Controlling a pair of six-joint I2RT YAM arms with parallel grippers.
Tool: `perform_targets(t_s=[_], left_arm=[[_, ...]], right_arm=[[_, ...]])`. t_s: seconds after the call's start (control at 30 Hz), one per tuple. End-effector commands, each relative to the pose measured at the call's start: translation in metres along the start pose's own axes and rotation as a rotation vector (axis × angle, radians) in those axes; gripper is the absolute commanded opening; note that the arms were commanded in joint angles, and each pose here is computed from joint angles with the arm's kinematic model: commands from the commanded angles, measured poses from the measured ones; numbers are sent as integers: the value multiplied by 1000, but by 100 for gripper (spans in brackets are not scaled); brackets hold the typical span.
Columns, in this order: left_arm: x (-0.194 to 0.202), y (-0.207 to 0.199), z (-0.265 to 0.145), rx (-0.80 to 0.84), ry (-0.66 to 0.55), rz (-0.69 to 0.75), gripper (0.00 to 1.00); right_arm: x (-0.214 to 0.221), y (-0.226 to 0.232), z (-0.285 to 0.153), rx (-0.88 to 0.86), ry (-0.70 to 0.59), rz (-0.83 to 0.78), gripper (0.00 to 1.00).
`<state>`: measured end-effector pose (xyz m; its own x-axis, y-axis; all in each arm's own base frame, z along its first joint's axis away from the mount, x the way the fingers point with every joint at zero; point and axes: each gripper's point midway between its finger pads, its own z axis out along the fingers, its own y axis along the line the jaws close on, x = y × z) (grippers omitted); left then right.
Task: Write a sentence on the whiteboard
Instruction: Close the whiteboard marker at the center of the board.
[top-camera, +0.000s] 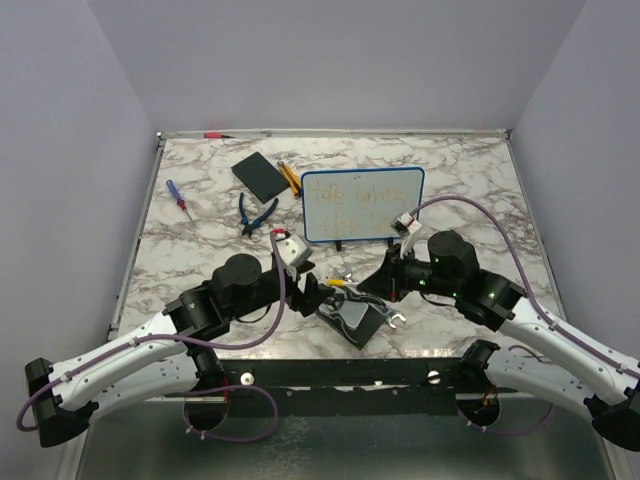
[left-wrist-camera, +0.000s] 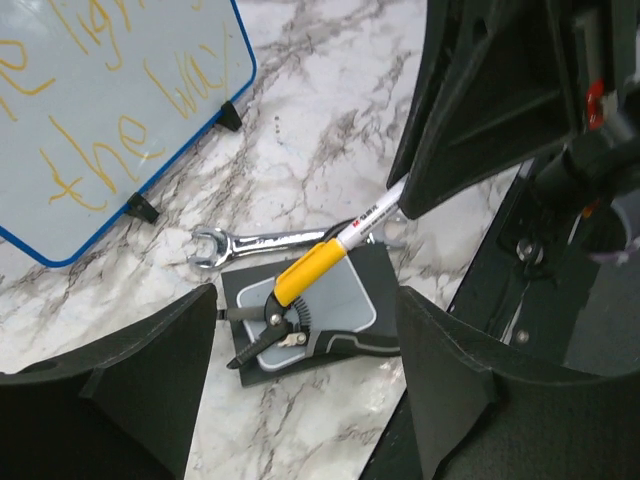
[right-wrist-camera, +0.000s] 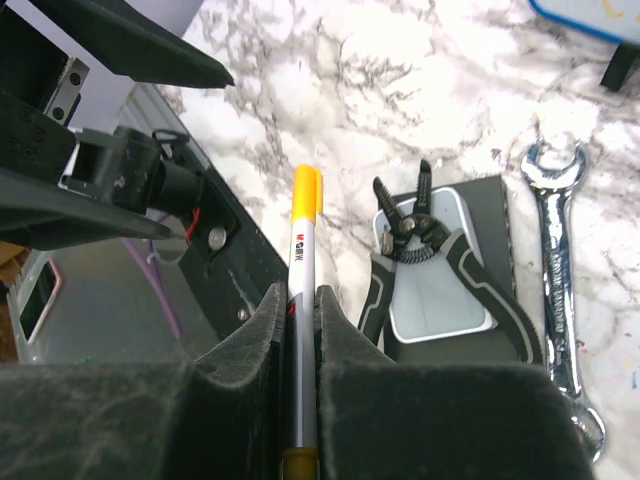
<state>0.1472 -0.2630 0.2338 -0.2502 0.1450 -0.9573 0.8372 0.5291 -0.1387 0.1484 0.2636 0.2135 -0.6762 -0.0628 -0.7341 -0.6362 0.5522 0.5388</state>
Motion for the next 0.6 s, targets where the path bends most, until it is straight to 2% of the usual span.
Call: perform_targets(t_s=[0.0, 0.13, 0.23, 0.4, 0.57], left_arm=[[-60, 4, 0, -4, -220, -277, 75], [-93, 23, -5, 31, -352, -510, 76], [-101, 35, -7, 64, -411, -642, 78], [-116, 29, -16, 223, -525, -741, 78], [-118, 22, -22, 314, -554, -795, 78]], right_arm=[[-37, 7, -5, -65, -207, -25, 1], [-60, 23, -27, -147, -337, -72, 0], [-73, 39, -39, -216, -408, -111, 0], [-80, 54, -44, -295, -445, -143, 1], [-85, 62, -42, -349, -468, -157, 1]])
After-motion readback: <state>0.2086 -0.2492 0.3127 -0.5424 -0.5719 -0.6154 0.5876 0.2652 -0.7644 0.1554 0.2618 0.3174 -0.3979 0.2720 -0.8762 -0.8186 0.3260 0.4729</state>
